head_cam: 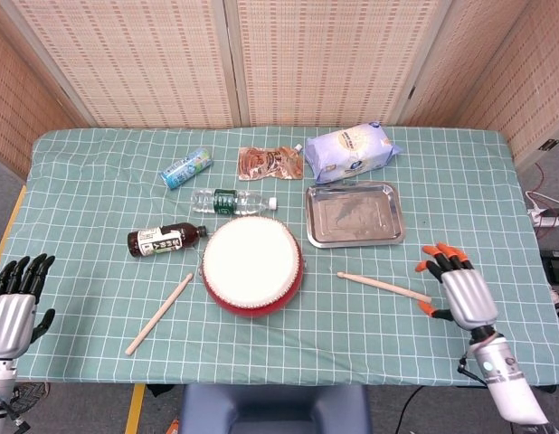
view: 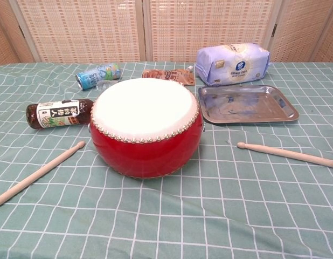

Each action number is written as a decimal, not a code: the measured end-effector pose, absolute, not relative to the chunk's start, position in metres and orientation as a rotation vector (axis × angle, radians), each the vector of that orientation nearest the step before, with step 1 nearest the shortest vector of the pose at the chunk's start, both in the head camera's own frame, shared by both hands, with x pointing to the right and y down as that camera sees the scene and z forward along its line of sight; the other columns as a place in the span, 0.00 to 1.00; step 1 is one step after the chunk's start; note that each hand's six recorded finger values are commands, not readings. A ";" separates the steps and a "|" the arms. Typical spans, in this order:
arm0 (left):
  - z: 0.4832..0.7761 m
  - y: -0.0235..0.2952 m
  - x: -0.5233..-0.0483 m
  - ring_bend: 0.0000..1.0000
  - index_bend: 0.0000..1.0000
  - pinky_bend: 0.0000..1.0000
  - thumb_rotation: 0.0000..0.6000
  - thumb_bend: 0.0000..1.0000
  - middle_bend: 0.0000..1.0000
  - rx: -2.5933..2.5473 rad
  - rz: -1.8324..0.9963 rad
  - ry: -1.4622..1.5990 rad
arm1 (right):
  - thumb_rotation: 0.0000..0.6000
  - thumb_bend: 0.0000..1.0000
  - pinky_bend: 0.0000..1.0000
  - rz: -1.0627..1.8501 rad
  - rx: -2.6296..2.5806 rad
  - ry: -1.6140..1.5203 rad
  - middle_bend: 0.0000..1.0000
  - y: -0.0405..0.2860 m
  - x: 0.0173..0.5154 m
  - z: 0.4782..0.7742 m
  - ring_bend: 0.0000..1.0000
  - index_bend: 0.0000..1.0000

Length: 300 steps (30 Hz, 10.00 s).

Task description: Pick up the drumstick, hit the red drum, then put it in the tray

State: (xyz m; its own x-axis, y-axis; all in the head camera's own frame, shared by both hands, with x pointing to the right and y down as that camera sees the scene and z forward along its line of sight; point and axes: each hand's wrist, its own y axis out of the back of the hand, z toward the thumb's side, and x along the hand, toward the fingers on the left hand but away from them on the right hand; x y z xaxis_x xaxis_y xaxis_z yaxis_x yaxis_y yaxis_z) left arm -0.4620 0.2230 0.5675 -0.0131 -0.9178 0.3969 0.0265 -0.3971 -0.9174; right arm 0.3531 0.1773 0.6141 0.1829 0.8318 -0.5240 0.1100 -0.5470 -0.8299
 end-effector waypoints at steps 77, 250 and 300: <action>0.573 0.240 -0.475 0.01 0.05 0.06 1.00 0.27 0.06 -1.509 -1.551 0.960 | 1.00 0.45 0.16 0.599 -2.900 -2.005 0.30 0.136 0.319 0.695 0.20 0.60; 0.580 0.237 -0.474 0.02 0.06 0.06 1.00 0.26 0.06 -1.537 -1.512 0.963 | 1.00 0.65 0.94 1.199 -1.673 -0.306 0.96 0.038 0.135 0.690 0.98 1.00; 0.583 0.236 -0.472 0.02 0.06 0.06 1.00 0.26 0.06 -1.543 -1.513 0.964 | 1.00 0.65 0.94 1.179 -1.538 -0.184 0.96 0.041 0.137 0.697 0.96 1.00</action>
